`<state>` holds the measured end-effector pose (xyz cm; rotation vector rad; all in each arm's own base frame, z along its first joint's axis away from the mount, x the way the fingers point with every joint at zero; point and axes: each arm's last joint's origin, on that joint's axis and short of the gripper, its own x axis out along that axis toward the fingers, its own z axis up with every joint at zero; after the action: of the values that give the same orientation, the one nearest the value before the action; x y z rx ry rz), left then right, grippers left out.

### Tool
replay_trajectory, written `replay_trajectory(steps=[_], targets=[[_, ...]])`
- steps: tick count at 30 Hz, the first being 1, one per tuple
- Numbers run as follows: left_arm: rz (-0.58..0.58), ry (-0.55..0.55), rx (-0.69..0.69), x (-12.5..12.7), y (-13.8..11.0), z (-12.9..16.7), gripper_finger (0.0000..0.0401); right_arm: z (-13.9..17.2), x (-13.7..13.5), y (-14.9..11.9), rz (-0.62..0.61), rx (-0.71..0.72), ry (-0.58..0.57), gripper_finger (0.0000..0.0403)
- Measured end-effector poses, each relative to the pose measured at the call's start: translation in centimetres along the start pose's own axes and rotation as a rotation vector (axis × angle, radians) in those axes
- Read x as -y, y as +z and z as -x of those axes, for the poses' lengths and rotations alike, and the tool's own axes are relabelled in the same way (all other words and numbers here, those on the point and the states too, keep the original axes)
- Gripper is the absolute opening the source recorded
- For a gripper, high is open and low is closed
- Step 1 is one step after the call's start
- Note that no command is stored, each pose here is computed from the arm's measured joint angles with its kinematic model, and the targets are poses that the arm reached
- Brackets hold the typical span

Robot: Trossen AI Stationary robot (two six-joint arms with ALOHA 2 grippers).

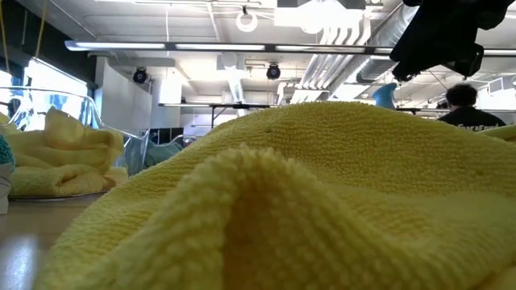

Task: Sort microfiber towel by color & place in baskets
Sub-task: Put the blue towel into the top transparent bin

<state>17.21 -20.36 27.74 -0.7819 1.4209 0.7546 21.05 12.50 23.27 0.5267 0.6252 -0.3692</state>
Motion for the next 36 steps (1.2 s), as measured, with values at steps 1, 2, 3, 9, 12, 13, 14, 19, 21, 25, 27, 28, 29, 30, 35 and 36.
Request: replay_trajectory(steps=[1,2,3,9,12,13,14,19,21,25,27,28,29,30,35,36], targets=[[-0.005,0.0,-0.001,0.4,-0.3,-0.4,0.0117,0.0,0.0,0.0,-0.001,0.0,0.0,0.0112],[-0.007,0.0,-0.002,0.7,-0.4,-0.8,0.0117,0.0,0.0,0.0,-0.001,0.0,0.0,0.0112],[-0.01,0.001,-0.002,1.0,-0.6,-1.1,0.0117,0.0,0.0,0.0,-0.001,0.0,0.0,0.0112],[-0.013,0.002,-0.001,2.1,-1.0,-2.4,0.0117,0.0,0.0,0.0,-0.002,0.0,0.002,0.0112],[-0.037,-0.015,-0.005,2.7,-1.1,-2.9,0.0117,0.0,0.0,0.0,-0.002,0.0,0.001,0.0112],[-0.043,-0.024,-0.008,2.9,-1.2,-3.2,0.0117,0.0,0.0,0.0,-0.002,0.0,0.001,0.0112],[-0.046,-0.029,-0.009,3.1,-1.3,-3.6,0.0117,0.0,0.0,0.0,-0.002,0.0,0.002,0.0112],[-0.059,0.013,-0.024,3.5,-1.5,-5.6,0.0117,0.0,0.0,0.0,-0.002,-0.001,0.002,0.0112],[-0.069,0.039,-0.018,3.6,-1.5,-6.2,0.0117,0.0,0.0,0.0,0.002,-0.001,0.002,0.0112],[-0.071,0.063,-0.012,3.6,-1.5,-6.5,0.0089,0.0,0.0,0.0,0.005,-0.001,0.003,0.0112],[-0.065,0.072,-0.01,3.5,-1.4,-6.4,0.0051,0.0,0.0,0.0,0.014,-0.001,0.003,0.0112],[-0.062,0.071,-0.009,3.4,-1.4,-6.3,0.0027,0.0,0.0,0.0,0.017,-0.001,0.003,0.0112],[-0.061,0.064,-0.01,3.3,-1.3,-6.0,0.0014,0.0,0.0,0.0,0.022,-0.001,0.003,0.0112],[-0.061,0.056,-0.01,3.2,-1.3,-5.8,0.001,0.0,0.0,0.0,0.024,-0.001,0.003,0.0112],[-0.062,-0.017,-0.027,2.6,-1.1,-3.4,0.0002,0.0,0.0,0.0,0.032,-0.001,0.003,0.0112],[-0.061,-0.041,-0.026,2.5,-1.0,-2.5,0.0002,0.0,0.0,0.0,0.033,-0.001,0.003,0.0112]])
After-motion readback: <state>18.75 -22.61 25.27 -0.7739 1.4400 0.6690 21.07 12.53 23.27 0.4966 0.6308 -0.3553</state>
